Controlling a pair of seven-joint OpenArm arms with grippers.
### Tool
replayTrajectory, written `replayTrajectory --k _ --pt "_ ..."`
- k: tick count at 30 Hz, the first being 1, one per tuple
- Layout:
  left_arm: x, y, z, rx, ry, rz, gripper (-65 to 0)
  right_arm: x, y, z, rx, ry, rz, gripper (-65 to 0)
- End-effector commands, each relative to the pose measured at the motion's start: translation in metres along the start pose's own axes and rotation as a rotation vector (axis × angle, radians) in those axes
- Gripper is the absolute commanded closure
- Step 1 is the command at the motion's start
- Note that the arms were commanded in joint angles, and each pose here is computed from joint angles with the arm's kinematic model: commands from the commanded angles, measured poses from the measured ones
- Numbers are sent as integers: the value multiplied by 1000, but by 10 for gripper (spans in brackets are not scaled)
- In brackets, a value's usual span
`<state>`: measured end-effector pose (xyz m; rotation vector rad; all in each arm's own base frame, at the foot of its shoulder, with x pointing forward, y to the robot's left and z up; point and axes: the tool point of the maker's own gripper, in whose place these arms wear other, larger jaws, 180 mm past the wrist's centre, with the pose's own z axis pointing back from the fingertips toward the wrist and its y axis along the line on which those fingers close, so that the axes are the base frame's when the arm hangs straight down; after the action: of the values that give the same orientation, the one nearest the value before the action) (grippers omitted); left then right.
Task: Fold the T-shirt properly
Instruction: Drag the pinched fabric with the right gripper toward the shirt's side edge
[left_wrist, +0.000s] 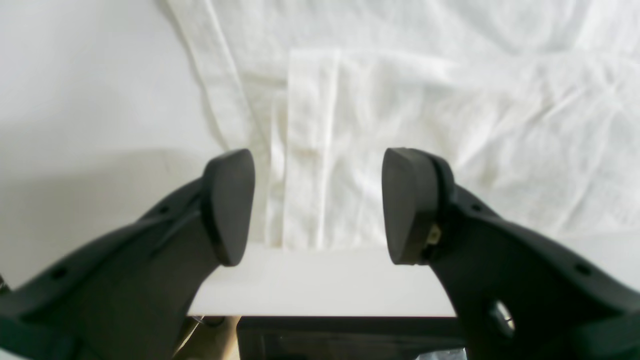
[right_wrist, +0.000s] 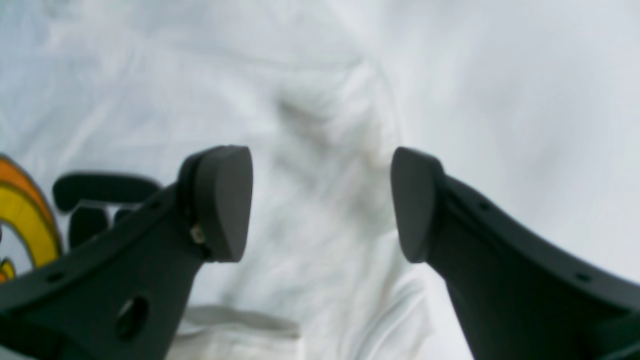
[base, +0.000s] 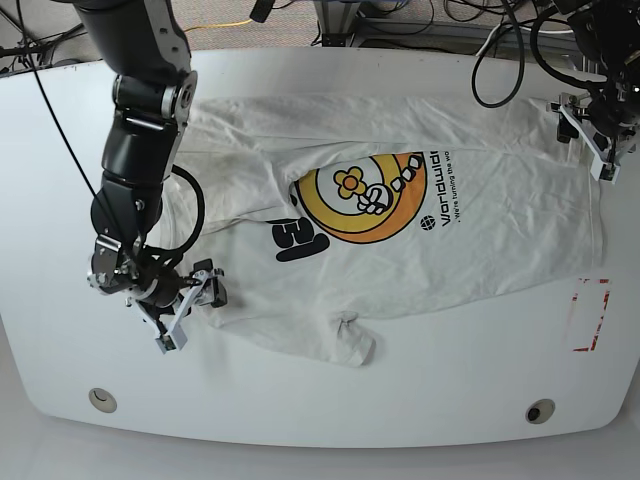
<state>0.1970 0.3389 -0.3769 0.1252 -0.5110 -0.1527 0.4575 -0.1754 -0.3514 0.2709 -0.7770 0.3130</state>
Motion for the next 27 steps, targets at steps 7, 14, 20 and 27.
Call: replayTrajectory --k 7,14,20,27 --pt "9 7 6 21 -26 -15 -372 22 -42 -10 16 -150 -151 -415" --pt "10 8 6 23 -29 -14 -372 2 -42 -23 13 -118 -130 -411" --pt "10 7 6 21 -29 -14 -372 -6 -37 0 -32 -84 -5 -411" --pt "11 7 5 20 -31 -14 -372 -17 -29 0 -45 -61 35 -414"
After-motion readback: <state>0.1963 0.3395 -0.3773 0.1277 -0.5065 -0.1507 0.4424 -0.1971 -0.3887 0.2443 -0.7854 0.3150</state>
